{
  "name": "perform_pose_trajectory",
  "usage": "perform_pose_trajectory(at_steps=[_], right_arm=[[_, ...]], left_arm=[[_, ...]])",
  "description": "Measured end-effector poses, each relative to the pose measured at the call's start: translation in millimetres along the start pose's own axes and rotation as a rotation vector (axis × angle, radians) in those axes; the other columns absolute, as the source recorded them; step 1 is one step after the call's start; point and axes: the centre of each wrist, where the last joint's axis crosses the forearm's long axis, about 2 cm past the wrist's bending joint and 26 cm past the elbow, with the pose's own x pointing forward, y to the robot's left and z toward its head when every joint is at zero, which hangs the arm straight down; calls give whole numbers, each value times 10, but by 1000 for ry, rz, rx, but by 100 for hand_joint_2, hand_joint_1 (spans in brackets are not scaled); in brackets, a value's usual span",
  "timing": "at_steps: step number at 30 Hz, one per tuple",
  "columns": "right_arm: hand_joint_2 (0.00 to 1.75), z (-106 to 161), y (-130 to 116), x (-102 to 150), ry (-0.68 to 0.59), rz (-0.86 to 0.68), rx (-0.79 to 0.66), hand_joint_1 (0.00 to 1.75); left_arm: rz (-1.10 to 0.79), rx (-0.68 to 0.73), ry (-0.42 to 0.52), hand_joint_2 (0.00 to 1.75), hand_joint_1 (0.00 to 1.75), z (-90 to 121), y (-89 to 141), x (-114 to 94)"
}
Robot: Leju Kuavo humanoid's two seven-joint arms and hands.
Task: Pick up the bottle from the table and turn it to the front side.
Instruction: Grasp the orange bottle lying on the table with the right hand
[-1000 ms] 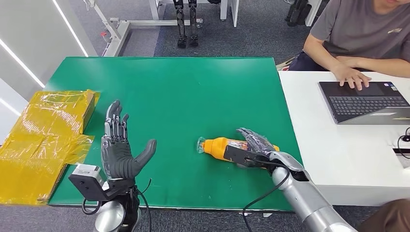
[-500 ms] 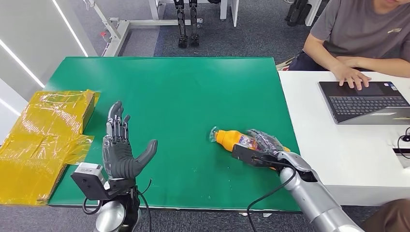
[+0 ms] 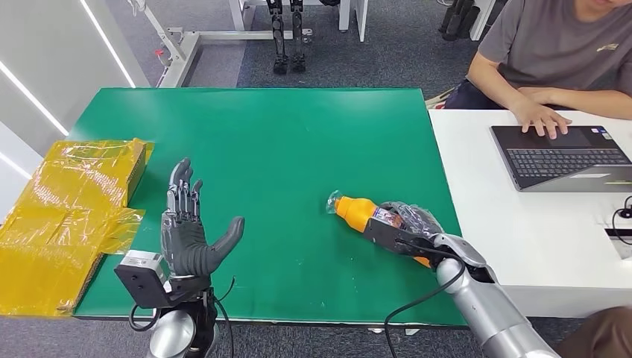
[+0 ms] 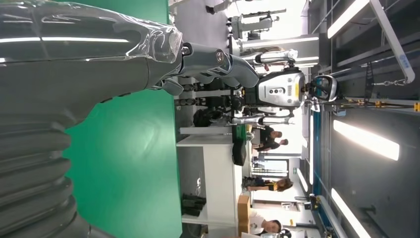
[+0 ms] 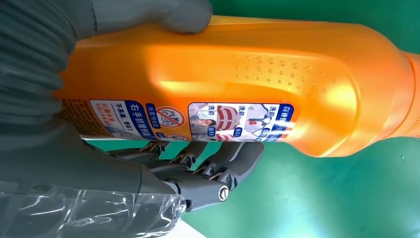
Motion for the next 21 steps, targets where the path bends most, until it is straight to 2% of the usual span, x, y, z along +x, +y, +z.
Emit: perform_pose_trajectory(at_steps=[8,15,21], right_arm=[[175,-20,33,73,-75,-89,-87,175],[175,-12,57,315,-240,-221,-368,175],[175,135,156,497,-382,-257,-561,175]], left_arm=[[-11,17,-5,175,0,8,9,-9],[-12,32,-16,175,0,7,13,-10],[23,27,-18,175,0,-32,-1,-21]])
